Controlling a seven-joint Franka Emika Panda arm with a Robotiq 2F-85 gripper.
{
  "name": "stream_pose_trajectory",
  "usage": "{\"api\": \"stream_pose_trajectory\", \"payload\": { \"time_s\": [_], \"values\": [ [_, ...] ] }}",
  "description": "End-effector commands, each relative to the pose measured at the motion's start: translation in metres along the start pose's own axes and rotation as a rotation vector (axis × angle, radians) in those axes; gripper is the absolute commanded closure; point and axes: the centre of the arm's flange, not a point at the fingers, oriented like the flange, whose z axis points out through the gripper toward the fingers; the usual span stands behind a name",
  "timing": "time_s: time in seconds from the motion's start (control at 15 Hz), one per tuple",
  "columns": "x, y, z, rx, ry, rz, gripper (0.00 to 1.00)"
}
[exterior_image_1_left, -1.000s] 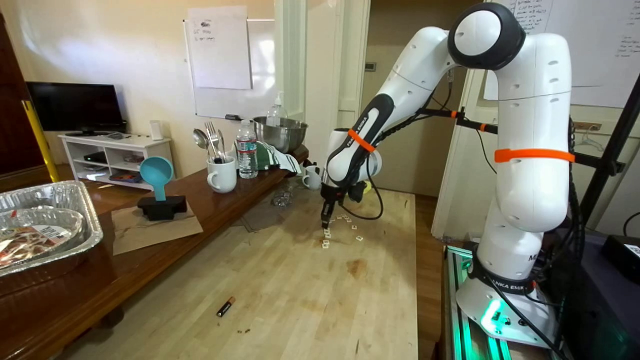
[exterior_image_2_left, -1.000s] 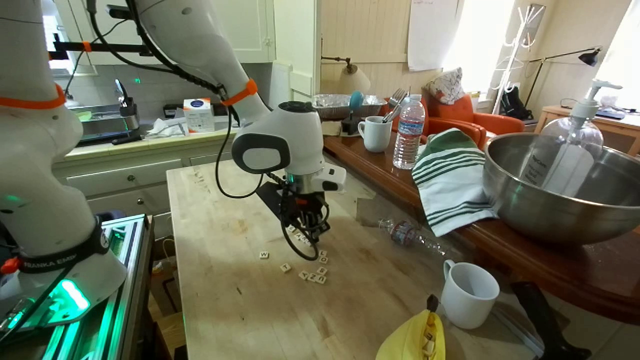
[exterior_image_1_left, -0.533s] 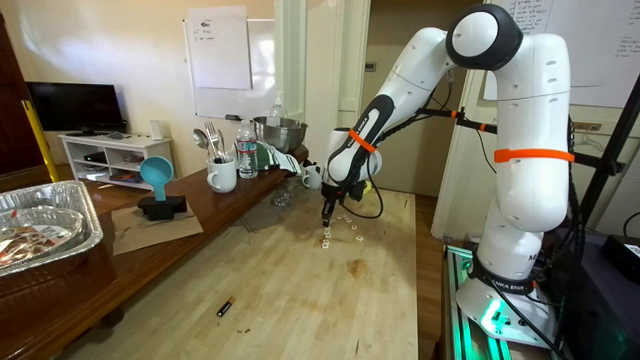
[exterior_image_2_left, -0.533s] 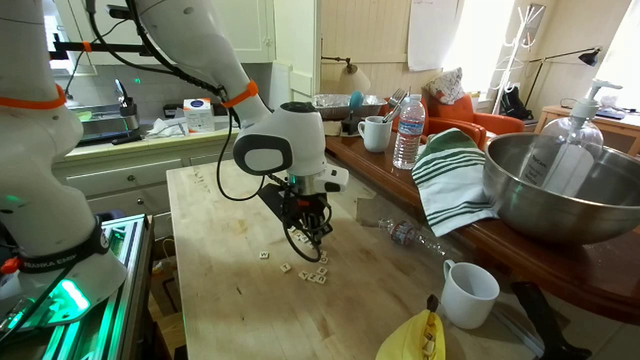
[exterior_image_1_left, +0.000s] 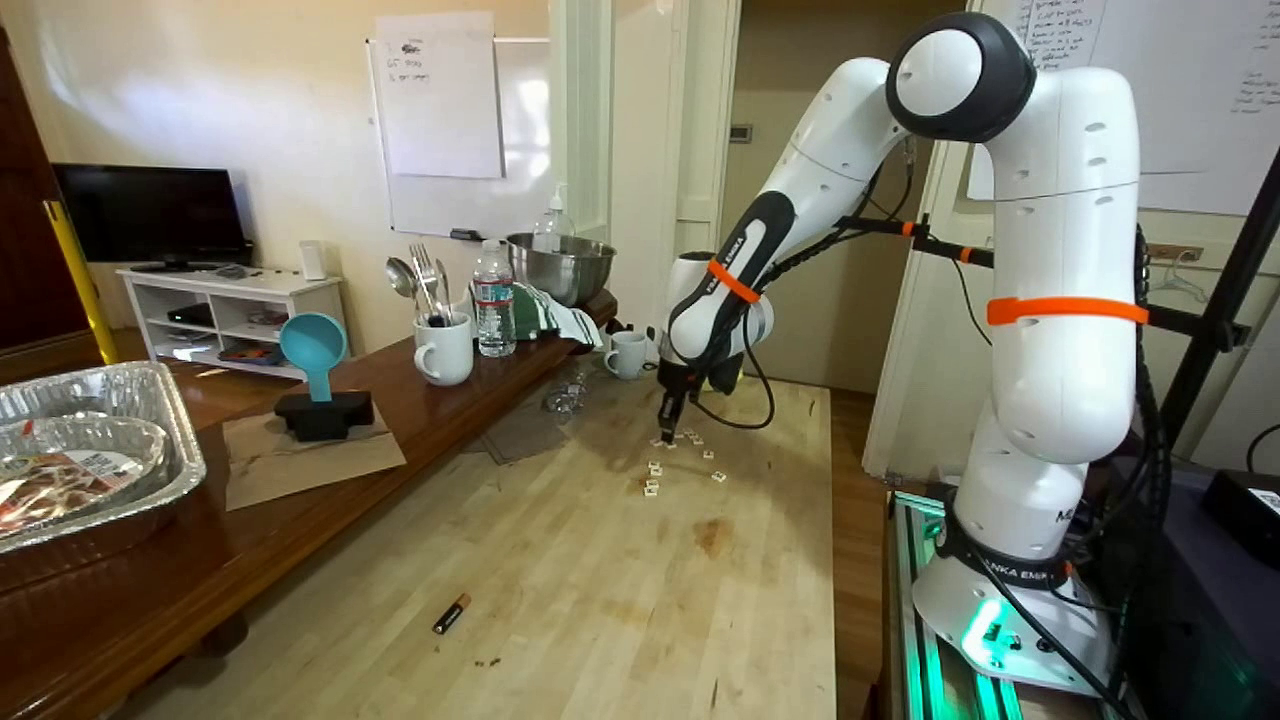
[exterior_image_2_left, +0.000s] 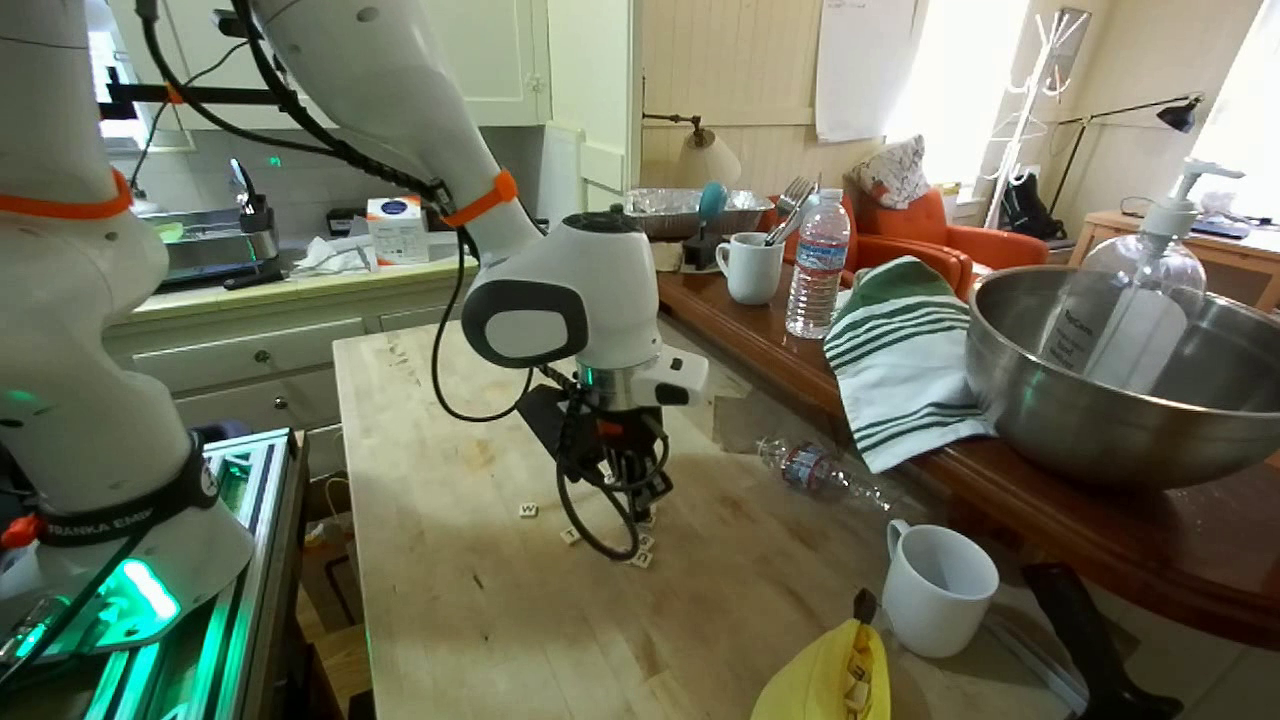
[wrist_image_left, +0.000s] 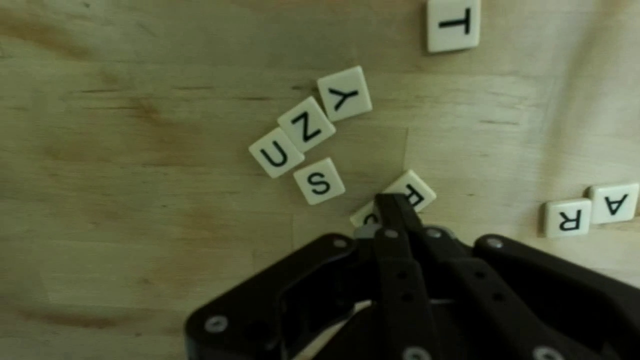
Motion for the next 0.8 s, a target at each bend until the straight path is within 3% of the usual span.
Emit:
{"api": "stream_pose_trajectory", "payload": {
  "time_s": [0.0, 0.33, 0.73],
  "values": [
    [-0.004, 0.0, -0.007, 0.006, 0.001, 0.018, 1.0],
    [-0.015, -0.007, -0.033, -0.005, 0.033, 0.013, 1.0],
    [-0.036, -0.017, -0.033, -0.003, -0.031, -0.119, 1.0]
  ]
}}
